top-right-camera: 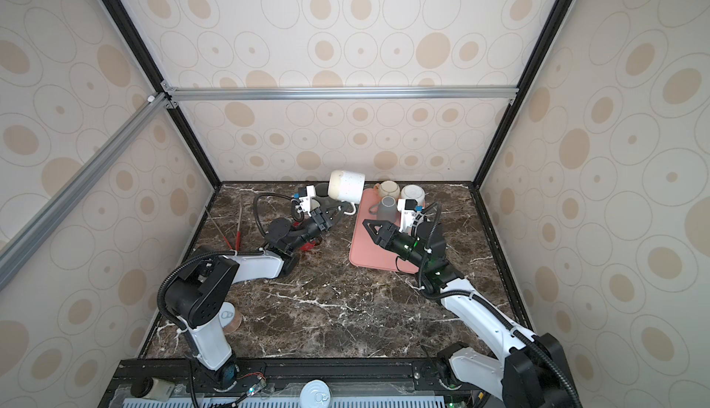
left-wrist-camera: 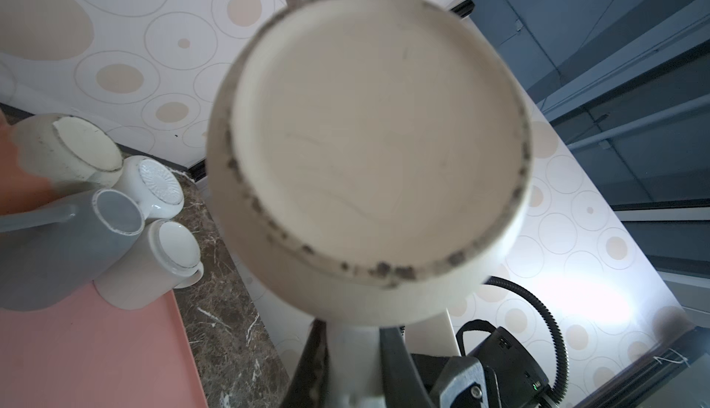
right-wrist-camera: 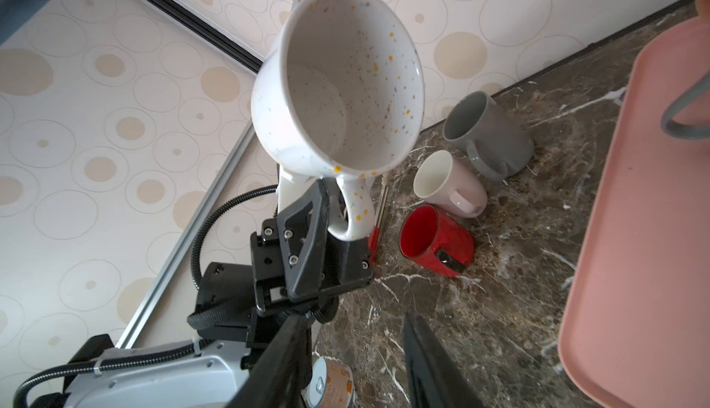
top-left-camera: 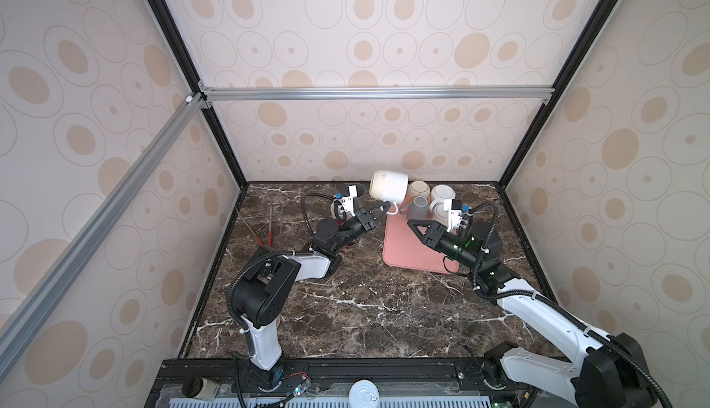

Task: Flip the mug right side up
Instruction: 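Move the right gripper to the mug's handle while the left gripper holds it up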

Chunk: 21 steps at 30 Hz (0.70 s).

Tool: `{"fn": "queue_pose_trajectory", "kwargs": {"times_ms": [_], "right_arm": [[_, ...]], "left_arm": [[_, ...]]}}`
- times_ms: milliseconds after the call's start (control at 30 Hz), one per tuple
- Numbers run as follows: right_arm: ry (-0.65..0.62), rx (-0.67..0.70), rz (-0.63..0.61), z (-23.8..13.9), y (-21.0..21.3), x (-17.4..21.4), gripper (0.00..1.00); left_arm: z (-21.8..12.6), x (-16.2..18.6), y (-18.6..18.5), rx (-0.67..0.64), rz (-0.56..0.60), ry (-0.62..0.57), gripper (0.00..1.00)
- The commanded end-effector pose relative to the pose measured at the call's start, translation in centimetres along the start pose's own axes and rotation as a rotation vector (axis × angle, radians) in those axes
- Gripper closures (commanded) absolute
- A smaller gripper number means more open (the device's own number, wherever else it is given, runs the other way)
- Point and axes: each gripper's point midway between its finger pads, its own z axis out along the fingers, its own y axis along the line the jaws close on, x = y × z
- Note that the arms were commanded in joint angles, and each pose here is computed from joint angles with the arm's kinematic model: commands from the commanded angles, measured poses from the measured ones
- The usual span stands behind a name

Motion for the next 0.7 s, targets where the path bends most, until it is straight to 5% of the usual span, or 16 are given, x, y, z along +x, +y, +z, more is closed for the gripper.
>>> {"fn": "queue_pose_trajectory", "kwargs": {"times_ms": [0, 667], "right_arm": [[-0.029, -0.092, 0.000, 0.8, 2.6, -1.7, 0.54], [0.037, -0.201, 0.039, 5.2, 4.7, -1.8, 0.57]], "left_arm": [[0.1, -2.2, -9.3, 0.281, 0.106, -0.050, 1.00], [-0.5, -1.6, -12.8, 0.388, 0.084, -0.013, 1.00]]}}
